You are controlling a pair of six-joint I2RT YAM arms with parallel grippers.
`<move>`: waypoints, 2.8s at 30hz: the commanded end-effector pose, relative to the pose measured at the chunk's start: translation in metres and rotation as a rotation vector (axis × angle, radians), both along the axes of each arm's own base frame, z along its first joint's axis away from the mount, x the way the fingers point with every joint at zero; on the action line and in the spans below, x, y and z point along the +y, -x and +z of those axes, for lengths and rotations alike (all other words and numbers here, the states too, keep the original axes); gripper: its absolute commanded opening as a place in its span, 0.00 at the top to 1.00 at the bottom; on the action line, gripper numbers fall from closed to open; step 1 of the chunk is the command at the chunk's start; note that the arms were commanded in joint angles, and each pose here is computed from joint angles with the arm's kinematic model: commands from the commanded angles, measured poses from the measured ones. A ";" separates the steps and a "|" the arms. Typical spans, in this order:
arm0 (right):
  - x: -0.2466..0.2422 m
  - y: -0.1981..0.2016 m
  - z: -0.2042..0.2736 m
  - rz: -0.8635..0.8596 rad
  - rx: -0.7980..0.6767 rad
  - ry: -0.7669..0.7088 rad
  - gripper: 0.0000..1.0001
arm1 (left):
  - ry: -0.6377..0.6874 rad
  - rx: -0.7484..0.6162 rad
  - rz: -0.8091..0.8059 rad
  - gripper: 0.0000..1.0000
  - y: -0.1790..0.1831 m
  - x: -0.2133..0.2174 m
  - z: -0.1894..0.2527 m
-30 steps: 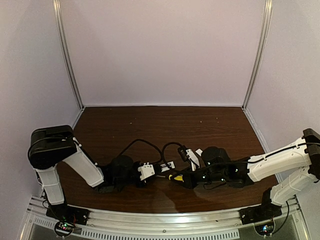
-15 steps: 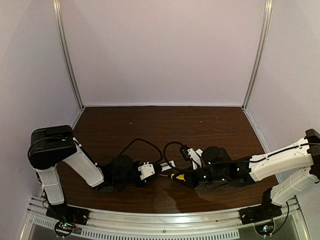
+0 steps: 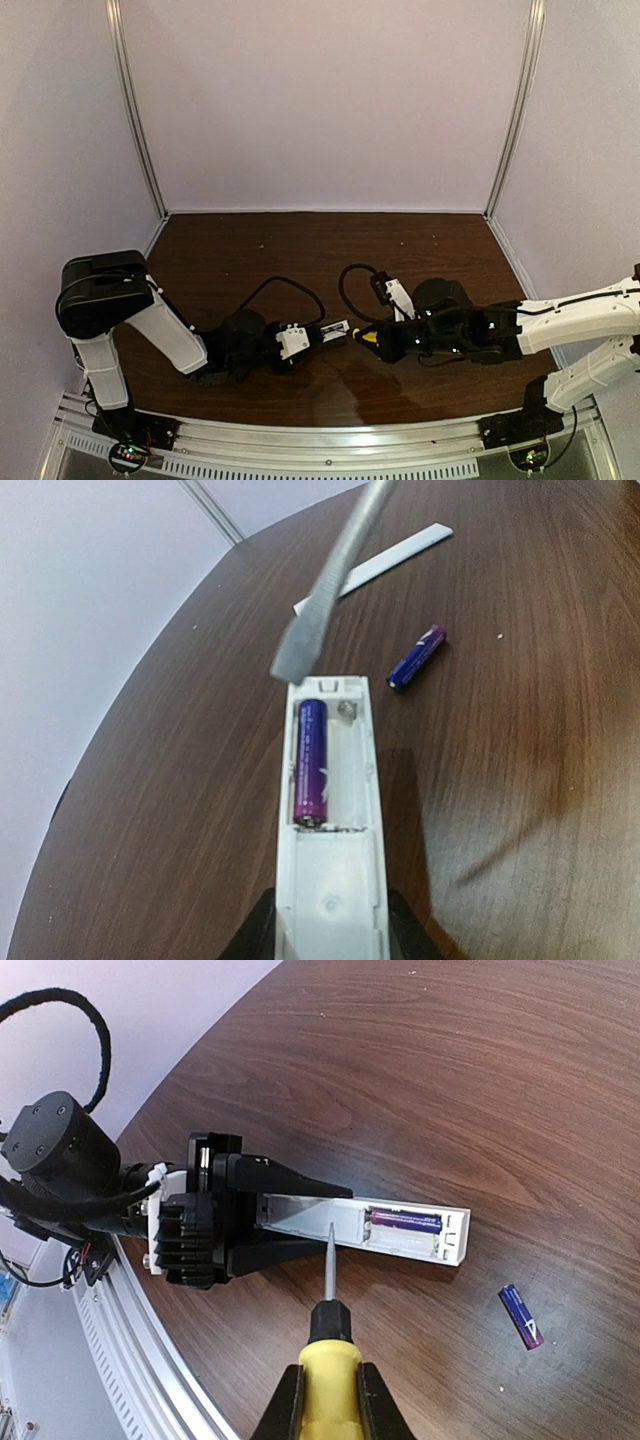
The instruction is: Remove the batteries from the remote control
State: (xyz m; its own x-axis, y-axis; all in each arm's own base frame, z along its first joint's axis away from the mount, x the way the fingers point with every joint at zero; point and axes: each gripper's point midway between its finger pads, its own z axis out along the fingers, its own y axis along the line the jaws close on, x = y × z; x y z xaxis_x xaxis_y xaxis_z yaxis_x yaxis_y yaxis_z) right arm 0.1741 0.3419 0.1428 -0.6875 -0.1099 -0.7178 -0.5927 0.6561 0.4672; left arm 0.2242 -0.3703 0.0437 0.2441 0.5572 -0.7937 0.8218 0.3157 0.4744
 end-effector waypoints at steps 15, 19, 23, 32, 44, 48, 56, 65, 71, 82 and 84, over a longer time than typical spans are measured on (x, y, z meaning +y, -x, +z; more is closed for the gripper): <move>-0.024 -0.023 0.005 -0.008 -0.080 0.450 1.00 | 0.081 -0.016 -0.046 1.00 0.005 -0.010 0.024; -0.019 -0.029 -0.004 -0.024 -0.067 0.484 1.00 | 0.083 -0.017 -0.048 1.00 0.005 -0.011 0.025; -0.012 -0.031 -0.016 -0.027 -0.055 0.489 1.00 | 0.081 -0.016 -0.046 1.00 0.005 -0.010 0.024; -0.008 -0.035 -0.021 -0.035 -0.055 0.501 1.00 | 0.083 -0.017 -0.047 1.00 0.005 -0.011 0.025; -0.009 -0.036 -0.010 -0.047 -0.063 0.487 1.00 | 0.080 -0.019 -0.029 1.00 0.002 -0.010 0.023; -0.010 -0.036 -0.007 -0.049 -0.061 0.487 1.00 | 0.080 -0.019 -0.026 1.00 0.001 -0.010 0.023; -0.011 -0.036 0.001 -0.062 -0.067 0.465 1.00 | 0.081 -0.019 -0.023 1.00 0.001 -0.010 0.023; -0.009 -0.038 -0.002 -0.067 -0.067 0.471 1.00 | 0.082 -0.018 -0.024 1.00 0.001 -0.010 0.023; -0.005 -0.037 -0.008 -0.054 -0.059 0.473 1.00 | 0.082 -0.017 -0.024 1.00 0.000 -0.010 0.023; -0.001 -0.033 -0.019 -0.031 -0.039 0.478 1.00 | 0.084 -0.016 -0.027 1.00 0.002 -0.009 0.024; 0.004 -0.029 -0.021 -0.007 -0.026 0.463 1.00 | 0.088 -0.015 -0.029 1.00 0.002 -0.010 0.025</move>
State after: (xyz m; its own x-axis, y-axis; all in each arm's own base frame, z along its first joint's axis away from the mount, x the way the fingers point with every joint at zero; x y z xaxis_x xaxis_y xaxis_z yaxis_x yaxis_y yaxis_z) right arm 0.2058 0.3358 0.1228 -0.6703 -0.4227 -0.6099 -0.5819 0.8094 0.0786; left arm 0.2204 -0.3723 0.0451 0.2458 0.5474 -0.8000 0.8346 0.3002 0.4618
